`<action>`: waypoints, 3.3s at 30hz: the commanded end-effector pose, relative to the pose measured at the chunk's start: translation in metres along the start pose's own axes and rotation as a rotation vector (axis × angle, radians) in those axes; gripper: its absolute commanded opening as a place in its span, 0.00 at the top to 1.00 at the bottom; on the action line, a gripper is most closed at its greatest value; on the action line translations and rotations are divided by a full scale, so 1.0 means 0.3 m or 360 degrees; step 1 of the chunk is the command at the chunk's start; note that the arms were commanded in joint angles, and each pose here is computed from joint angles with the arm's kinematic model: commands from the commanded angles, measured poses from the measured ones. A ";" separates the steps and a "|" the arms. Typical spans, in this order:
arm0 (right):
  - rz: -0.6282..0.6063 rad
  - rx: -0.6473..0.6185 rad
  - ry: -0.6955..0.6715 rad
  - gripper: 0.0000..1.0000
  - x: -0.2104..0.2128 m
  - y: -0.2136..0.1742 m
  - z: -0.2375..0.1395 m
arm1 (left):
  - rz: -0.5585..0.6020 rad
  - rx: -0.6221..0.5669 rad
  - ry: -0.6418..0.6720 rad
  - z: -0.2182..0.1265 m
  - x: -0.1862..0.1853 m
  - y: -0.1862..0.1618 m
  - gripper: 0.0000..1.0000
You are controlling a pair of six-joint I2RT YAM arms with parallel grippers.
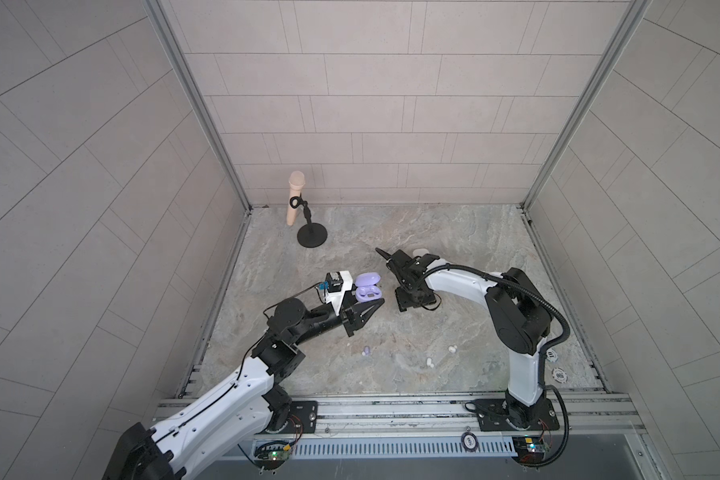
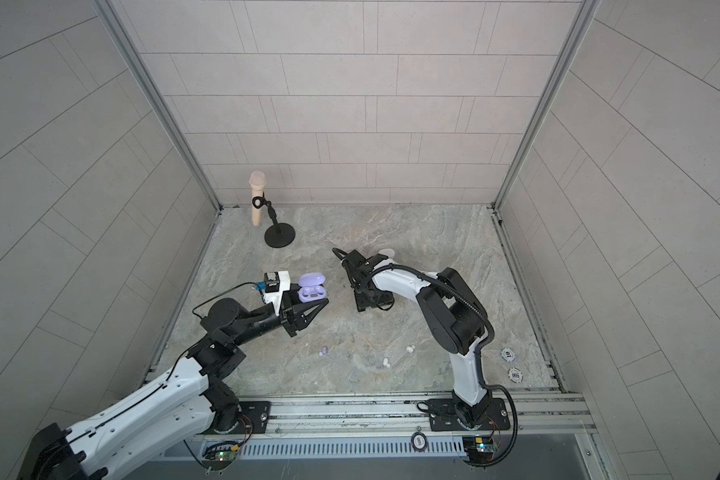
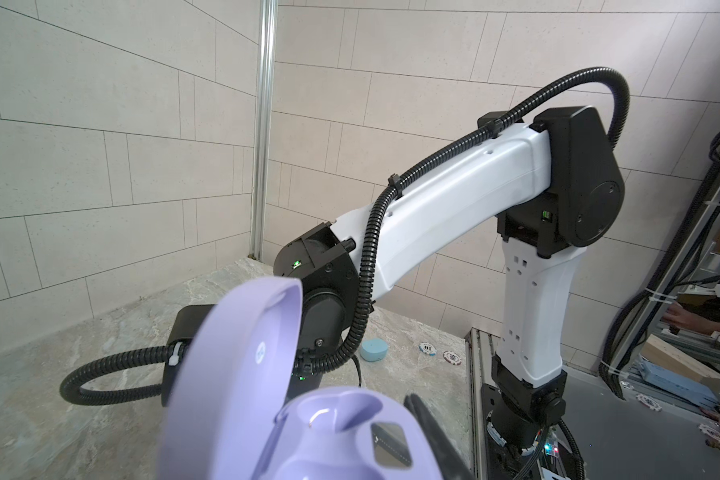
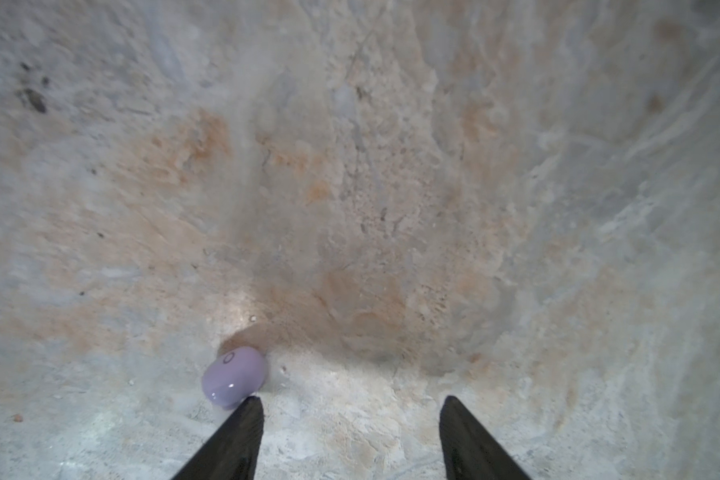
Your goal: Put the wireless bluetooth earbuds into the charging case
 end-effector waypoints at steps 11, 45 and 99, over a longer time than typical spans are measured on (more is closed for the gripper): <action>0.0520 -0.0040 0.0392 0.36 0.121 0.040 -0.067 | 0.0031 -0.0011 -0.0002 -0.027 -0.014 0.005 0.99; 0.0537 0.0112 0.0239 0.62 0.125 0.009 0.079 | 0.0036 -0.0027 0.0018 -0.037 -0.011 0.004 0.99; 0.0273 -0.0266 0.0777 0.99 0.014 -0.012 -0.454 | 0.0028 -0.0033 -0.0063 0.016 -0.015 0.030 0.99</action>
Point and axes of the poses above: each gripper's point midway between its finger pads, its own z axis out along the fingers, its own x axis along the line the jaws close on, y = z × x, the point moved 1 cm from there along -z, back along the fingers, and after that the axes turned 5 degrees about -z, right-handed, at the moved point
